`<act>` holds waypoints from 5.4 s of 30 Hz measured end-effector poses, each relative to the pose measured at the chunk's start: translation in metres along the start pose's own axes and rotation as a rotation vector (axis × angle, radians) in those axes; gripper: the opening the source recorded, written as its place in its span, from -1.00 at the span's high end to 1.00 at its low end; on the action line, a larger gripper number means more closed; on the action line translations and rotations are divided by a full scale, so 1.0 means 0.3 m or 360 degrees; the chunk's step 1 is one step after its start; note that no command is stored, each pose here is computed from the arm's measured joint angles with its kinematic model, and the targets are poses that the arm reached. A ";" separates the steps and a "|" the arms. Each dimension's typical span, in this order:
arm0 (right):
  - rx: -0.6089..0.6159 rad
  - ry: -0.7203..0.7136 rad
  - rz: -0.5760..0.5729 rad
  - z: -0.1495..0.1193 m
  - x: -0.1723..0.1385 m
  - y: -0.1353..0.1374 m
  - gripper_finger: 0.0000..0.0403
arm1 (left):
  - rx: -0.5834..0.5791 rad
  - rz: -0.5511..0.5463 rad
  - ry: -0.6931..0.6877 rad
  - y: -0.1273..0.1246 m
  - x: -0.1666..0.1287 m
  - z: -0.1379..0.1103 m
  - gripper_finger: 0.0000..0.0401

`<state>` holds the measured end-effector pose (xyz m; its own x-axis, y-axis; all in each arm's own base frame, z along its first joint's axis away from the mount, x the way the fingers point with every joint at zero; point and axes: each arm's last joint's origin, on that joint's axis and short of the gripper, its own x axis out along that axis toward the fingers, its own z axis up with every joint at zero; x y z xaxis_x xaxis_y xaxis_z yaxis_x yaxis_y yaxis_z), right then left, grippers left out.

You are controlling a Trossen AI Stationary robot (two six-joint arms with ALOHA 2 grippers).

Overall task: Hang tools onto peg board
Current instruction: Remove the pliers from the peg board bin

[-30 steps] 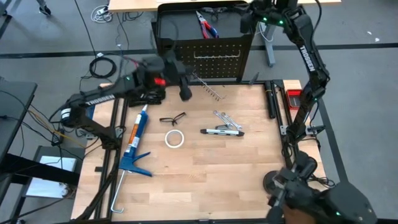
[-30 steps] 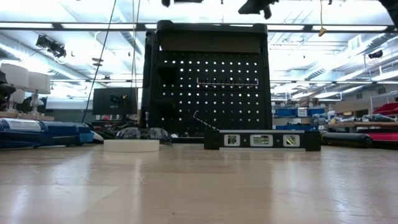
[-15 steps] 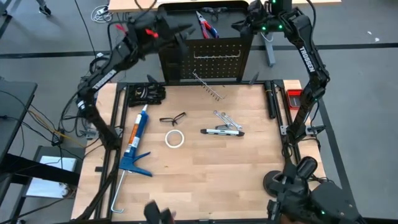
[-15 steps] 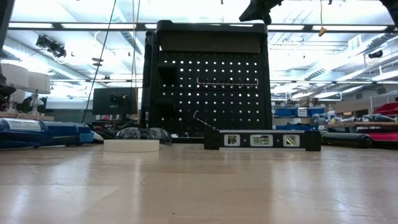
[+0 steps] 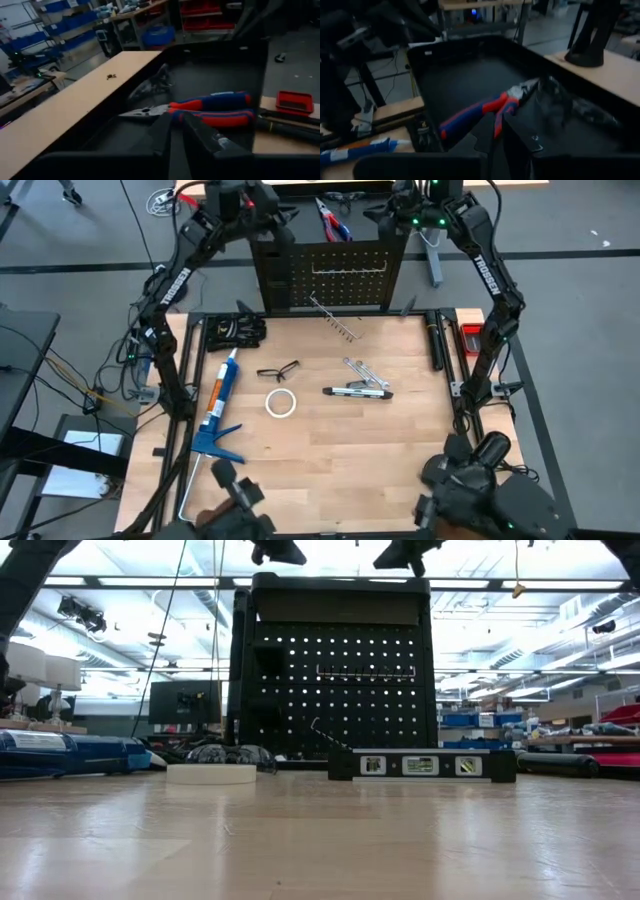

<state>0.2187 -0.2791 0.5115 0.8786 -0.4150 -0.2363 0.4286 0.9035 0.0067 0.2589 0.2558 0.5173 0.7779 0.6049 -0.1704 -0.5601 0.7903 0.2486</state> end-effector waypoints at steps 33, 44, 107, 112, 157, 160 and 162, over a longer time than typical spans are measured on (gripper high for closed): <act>0.0404 -0.0327 0.0187 0.019 0.088 -0.109 0.77 | -0.0798 -0.0063 -0.0391 0.073 -0.089 0.085 0.93; 0.0390 -0.0169 0.0156 -0.018 0.146 -0.049 0.76 | -0.0878 -0.0054 -0.0279 0.069 -0.090 0.064 0.93; 0.0426 0.0131 -0.0158 -0.150 0.334 -0.039 0.12 | -0.0820 -0.0181 -0.0293 -0.006 -0.172 0.116 0.93; 0.0431 0.0143 -0.0323 -0.149 0.312 -0.065 0.16 | -0.0812 -0.0185 -0.0317 -0.006 -0.185 0.124 0.93; 0.0283 0.0051 -0.0302 -0.117 0.268 -0.089 0.21 | -0.0796 -0.0187 -0.0317 -0.005 -0.186 0.124 0.93; 0.0285 0.0048 -0.0303 -0.115 0.267 -0.089 0.21 | -0.0797 -0.0188 -0.0316 -0.005 -0.186 0.124 0.93; 0.0285 0.0048 -0.0304 -0.115 0.267 -0.089 0.21 | -0.0798 -0.0188 -0.0311 -0.006 -0.186 0.123 0.93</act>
<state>0.2703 -0.3327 0.4589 0.7725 -0.5707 -0.2785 0.6191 0.7744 0.1303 0.2270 0.2171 0.5615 0.8553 0.5177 0.0224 -0.4959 0.8303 -0.2541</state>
